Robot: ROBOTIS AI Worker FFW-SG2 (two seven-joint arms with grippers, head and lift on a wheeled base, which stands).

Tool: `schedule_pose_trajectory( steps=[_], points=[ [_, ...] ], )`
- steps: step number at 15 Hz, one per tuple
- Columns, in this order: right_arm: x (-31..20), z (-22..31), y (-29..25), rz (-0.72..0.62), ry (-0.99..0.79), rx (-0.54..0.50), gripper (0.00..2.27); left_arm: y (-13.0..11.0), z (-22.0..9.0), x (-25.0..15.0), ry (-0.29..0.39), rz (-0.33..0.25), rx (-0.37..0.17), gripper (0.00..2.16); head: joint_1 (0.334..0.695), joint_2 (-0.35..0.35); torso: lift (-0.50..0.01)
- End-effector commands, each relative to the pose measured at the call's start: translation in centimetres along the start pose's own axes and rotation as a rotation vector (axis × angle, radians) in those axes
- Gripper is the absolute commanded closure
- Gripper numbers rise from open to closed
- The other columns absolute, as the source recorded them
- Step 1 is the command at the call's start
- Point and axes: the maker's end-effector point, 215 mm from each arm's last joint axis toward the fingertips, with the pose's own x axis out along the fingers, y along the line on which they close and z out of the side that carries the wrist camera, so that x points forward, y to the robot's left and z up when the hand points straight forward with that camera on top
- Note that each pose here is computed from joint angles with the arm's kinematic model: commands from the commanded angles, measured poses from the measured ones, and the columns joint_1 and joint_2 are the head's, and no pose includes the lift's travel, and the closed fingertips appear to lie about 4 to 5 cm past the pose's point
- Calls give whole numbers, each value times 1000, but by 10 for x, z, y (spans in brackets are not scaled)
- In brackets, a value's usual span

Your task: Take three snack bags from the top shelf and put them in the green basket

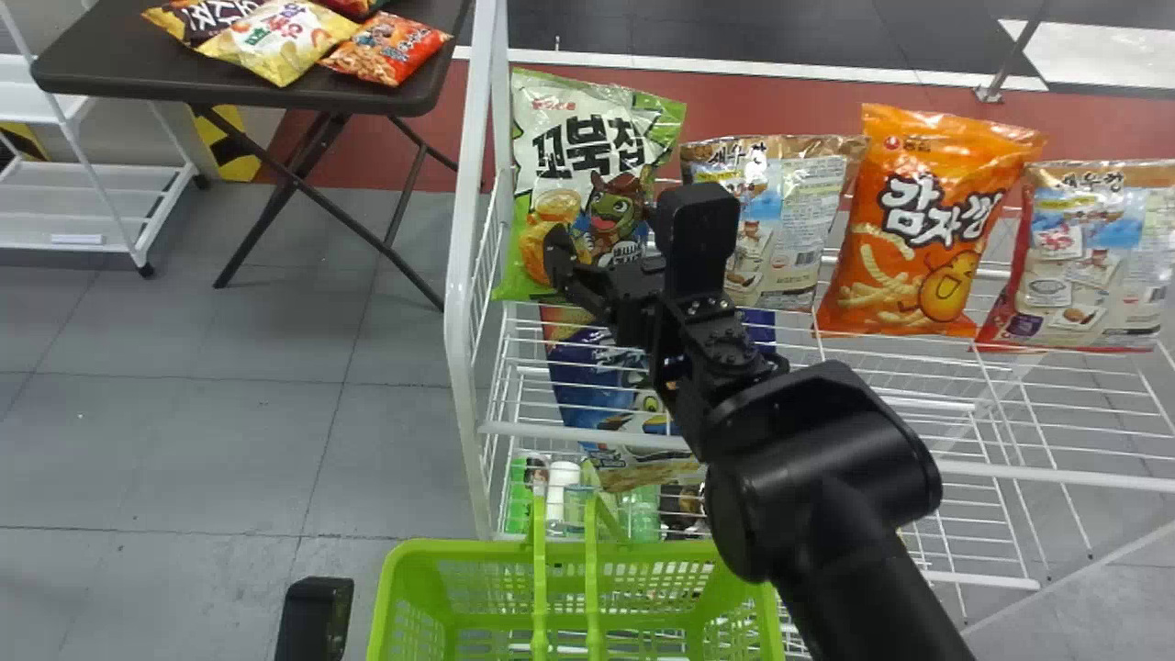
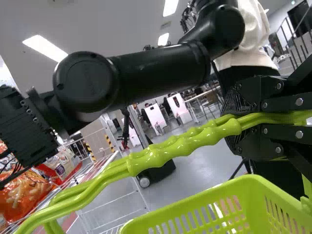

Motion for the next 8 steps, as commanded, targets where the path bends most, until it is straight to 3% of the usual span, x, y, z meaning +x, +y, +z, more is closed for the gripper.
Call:
schedule_pose_trajectory(
  steps=[1,3,5,8],
  points=[
    [9,-1,0,8,11,-15,606,2,1,-7,0,7,-2,1814,695,-43,-35],
    [3,-14,8,37,41,-1,1747,3,-1,-8,0,10,-10,1811,695,-28,-35],
    [-15,-16,16,67,35,0,1986,2,-1,-5,-2,4,-11,1811,695,-16,-35],
    [-39,-3,24,108,9,-38,2017,-2,-3,2,8,-6,-11,1811,695,-14,-35]
  ],
)
